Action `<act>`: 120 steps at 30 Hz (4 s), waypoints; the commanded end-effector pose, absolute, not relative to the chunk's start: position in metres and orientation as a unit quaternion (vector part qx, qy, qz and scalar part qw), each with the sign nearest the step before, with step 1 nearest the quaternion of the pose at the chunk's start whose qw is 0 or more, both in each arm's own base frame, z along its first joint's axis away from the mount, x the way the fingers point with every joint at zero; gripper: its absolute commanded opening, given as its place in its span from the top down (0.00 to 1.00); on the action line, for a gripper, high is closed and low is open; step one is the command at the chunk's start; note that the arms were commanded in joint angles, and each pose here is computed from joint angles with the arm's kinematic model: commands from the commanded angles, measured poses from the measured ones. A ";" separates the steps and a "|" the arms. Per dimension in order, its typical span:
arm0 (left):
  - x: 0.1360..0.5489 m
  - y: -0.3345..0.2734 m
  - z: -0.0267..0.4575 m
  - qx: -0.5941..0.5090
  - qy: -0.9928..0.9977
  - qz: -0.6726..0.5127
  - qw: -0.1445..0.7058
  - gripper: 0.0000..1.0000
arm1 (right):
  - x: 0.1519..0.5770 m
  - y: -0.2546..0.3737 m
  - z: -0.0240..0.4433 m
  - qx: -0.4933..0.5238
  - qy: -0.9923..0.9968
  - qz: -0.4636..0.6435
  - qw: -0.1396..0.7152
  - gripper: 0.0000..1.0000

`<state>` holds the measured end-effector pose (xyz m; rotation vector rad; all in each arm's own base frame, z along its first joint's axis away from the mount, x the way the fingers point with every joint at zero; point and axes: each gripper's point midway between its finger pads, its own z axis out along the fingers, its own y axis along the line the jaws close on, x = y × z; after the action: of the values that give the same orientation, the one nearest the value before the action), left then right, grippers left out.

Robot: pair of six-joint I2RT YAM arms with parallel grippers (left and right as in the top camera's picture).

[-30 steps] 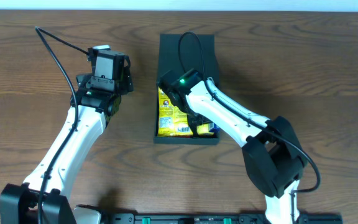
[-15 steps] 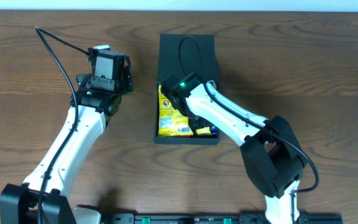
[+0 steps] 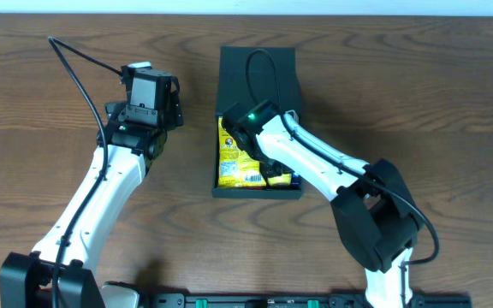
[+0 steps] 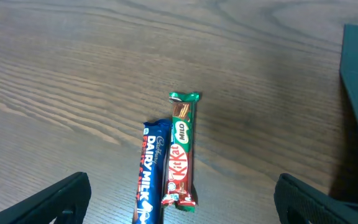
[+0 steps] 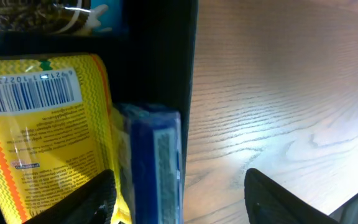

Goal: Pack container
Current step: 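Lower the Eclipse box into the gap beside the yellow container, then release the Eclipse box and raise the right gripper away to the back right, then grasp the blue Dairy Milk bar with the left gripper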

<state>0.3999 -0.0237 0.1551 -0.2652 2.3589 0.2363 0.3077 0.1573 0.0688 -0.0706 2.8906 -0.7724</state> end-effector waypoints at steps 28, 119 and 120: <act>0.401 -0.023 0.163 -0.103 0.916 0.090 0.376 0.05 | 0.322 0.176 0.104 -0.042 0.986 -0.154 0.053 0.98; 0.395 0.038 0.028 -0.155 0.965 0.070 0.198 0.38 | 0.479 0.121 0.220 -0.122 0.918 0.203 0.319 0.01; 0.395 0.038 0.025 -0.155 0.966 0.070 0.194 0.38 | 0.479 0.121 0.220 -0.122 0.918 0.203 0.319 0.01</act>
<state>0.3955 0.0365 0.0343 -0.4594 2.6753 0.1907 0.4767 0.1290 0.2206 -0.3199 2.4144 0.5357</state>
